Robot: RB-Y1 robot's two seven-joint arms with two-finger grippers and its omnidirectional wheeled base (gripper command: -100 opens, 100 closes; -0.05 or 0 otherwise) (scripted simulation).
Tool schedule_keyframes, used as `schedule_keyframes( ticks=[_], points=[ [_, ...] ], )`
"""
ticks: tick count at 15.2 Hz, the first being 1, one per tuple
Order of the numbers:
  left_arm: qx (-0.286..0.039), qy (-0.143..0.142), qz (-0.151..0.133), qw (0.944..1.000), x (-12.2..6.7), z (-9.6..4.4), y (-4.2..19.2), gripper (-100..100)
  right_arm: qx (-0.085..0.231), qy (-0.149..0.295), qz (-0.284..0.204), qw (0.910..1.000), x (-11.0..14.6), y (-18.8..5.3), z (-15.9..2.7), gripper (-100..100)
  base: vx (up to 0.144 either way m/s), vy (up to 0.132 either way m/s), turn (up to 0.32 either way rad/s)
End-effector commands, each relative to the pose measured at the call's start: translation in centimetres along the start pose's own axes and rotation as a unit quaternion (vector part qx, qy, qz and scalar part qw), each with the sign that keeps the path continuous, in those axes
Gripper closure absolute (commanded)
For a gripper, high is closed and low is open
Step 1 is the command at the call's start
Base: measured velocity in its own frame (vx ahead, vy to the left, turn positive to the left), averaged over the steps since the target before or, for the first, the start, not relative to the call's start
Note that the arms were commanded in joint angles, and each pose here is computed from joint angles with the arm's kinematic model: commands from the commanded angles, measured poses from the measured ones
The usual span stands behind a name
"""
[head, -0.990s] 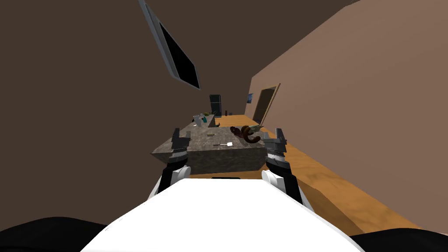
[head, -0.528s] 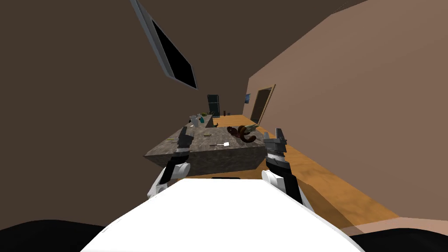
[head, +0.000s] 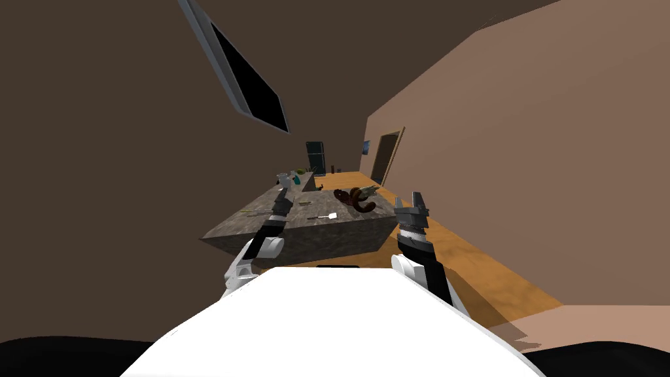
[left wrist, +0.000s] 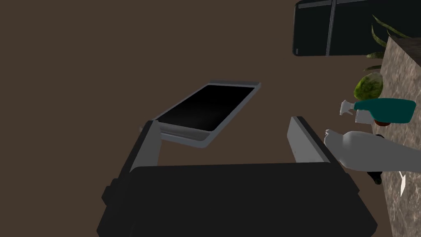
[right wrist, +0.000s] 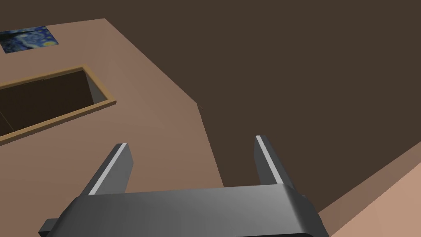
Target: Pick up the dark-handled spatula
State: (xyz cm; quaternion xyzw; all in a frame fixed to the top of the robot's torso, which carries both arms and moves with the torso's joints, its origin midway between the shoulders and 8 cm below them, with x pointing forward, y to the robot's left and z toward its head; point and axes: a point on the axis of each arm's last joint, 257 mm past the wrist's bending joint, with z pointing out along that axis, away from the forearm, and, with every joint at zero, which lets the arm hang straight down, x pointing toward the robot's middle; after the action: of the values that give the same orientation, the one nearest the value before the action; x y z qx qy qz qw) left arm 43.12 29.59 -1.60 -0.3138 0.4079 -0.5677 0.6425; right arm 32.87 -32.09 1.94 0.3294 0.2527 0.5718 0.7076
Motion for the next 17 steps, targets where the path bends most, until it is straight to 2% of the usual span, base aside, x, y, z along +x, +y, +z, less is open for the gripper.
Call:
schedule_keyframes(
  ticks=[1, 2, 4, 5, 7, 8, 10, 11, 13, 14, 17],
  points=[
    [-0.016, 0.004, 0.002, 0.9999, 0.0, 0.3, 0.9, -100, 0.000, 0.000, 0.000, 1.0000, 0.0, 0.0, 0.0, 0, 0.003, -0.069, -0.024],
    [-0.027, 0.013, 0.007, 0.9995, -0.1, 1.1, 1.7, -100, 0.000, 0.000, 0.000, 1.0000, 0.0, 0.0, 0.0, 0, 0.001, -0.075, -0.072],
    [-0.039, 0.013, 0.007, 0.9992, -0.1, 1.1, 2.3, -100, 0.000, 0.000, 0.000, 1.0000, 0.0, 0.0, 0.0, 0, 0.006, -0.075, -0.056],
    [-0.049, 0.021, 0.012, 0.9985, -0.2, 1.9, 3.0, -100, 0.000, 0.000, 0.000, 1.0000, 0.0, 0.0, 0.0, 0, 0.002, -0.080, -0.076],
    [-0.063, 0.021, 0.013, 0.9977, -0.3, 1.9, 3.7, -100, 0.000, 0.000, 0.000, 1.0000, 0.0, 0.0, 0.0, 0, 0.008, -0.072, -0.056],
    [-0.076, 0.028, 0.019, 0.9965, -0.5, 2.7, 4.5, -100, 0.000, 0.000, 0.000, 1.0000, 0.0, 0.0, 0.0, 0, 0.013, -0.080, -0.072],
    [-0.089, 0.028, 0.019, 0.9954, -0.5, 2.6, 5.1, -100, 0.000, 0.000, 0.000, 1.0000, 0.0, 0.0, 0.0, 0, 0.015, -0.074, -0.053],
    [-0.099, 0.034, 0.026, 0.9941, -0.9, 3.4, 5.8, -100, 0.000, 0.000, 0.000, 1.0000, 0.0, 0.0, 0.0, 0, 0.016, -0.079, -0.102],
    [-0.117, 0.033, 0.027, 0.9922, -0.9, 3.2, 6.7, -100, 0.000, 0.000, 0.000, 1.0000, 0.0, 0.0, 0.0, 0, 0.015, -0.071, -0.050],
    [-0.128, 0.038, 0.034, 0.9905, -1.4, 4.0, 7.3, -100, 0.000, 0.000, 0.000, 1.0000, 0.0, 0.0, 0.0, 0, 0.020, -0.063, -0.055],
    [-0.147, 0.037, 0.034, 0.9879, -1.5, 3.7, 8.3, -100, 0.000, 0.000, 0.000, 1.0000, 0.0, 0.0, 0.0, 0, 0.015, -0.061, -0.038]
  ],
)
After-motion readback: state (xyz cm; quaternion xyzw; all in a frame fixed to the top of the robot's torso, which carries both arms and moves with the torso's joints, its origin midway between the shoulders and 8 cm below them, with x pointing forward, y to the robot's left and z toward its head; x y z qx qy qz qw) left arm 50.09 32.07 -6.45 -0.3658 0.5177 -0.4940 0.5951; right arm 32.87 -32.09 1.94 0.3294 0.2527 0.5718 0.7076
